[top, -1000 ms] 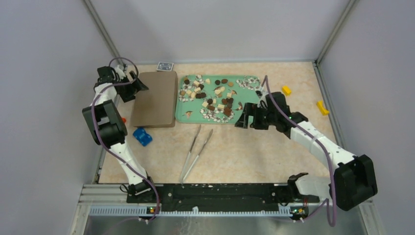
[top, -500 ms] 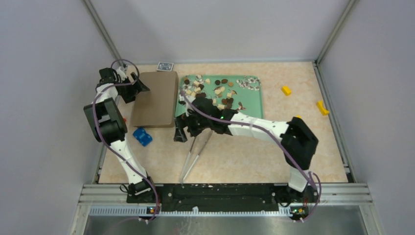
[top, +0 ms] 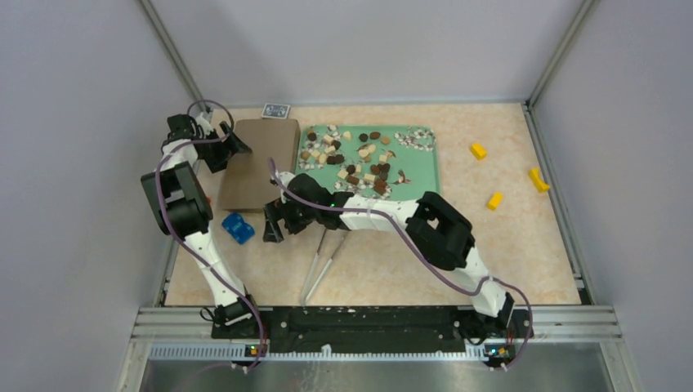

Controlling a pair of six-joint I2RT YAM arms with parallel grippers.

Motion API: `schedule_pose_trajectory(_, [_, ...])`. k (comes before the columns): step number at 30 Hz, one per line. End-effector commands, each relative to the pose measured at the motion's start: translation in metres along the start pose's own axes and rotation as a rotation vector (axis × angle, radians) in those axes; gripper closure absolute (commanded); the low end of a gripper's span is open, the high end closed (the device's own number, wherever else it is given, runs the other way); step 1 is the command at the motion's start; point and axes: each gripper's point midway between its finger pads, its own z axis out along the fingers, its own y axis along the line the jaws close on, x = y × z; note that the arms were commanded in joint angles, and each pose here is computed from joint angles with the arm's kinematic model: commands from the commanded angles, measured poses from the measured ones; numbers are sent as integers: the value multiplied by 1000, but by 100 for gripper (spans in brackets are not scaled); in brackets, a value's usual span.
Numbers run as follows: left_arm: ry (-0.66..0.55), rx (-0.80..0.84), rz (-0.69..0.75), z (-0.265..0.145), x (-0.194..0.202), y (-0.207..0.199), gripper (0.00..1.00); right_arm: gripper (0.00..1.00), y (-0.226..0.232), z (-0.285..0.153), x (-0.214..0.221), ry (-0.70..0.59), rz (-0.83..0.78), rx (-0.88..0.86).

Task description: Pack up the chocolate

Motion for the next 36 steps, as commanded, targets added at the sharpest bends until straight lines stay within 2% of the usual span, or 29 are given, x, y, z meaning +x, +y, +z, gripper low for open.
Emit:
schedule_pose_trajectory(1, [23,87,-10,-1,0,-24,2,12,26,21,-34,-96,-3,-88])
schedule_pose_trajectory(8, [31,91,-7,0,2,-24,2,12,12,52,-40,-108,20,-44])
schedule_pose_trajectory(21, [38,91,6,-1,3,-23,1,12,-10,53,-69,-179,61,33])
schedule_pose_trajectory(27, [28,70,16,-5,0,-22,1,12,-19,34,-82,-198,86,28])
schedule_pose_trajectory(36, [7,63,22,-7,-7,-25,1,11,14,-34,-61,-143,66,-74])
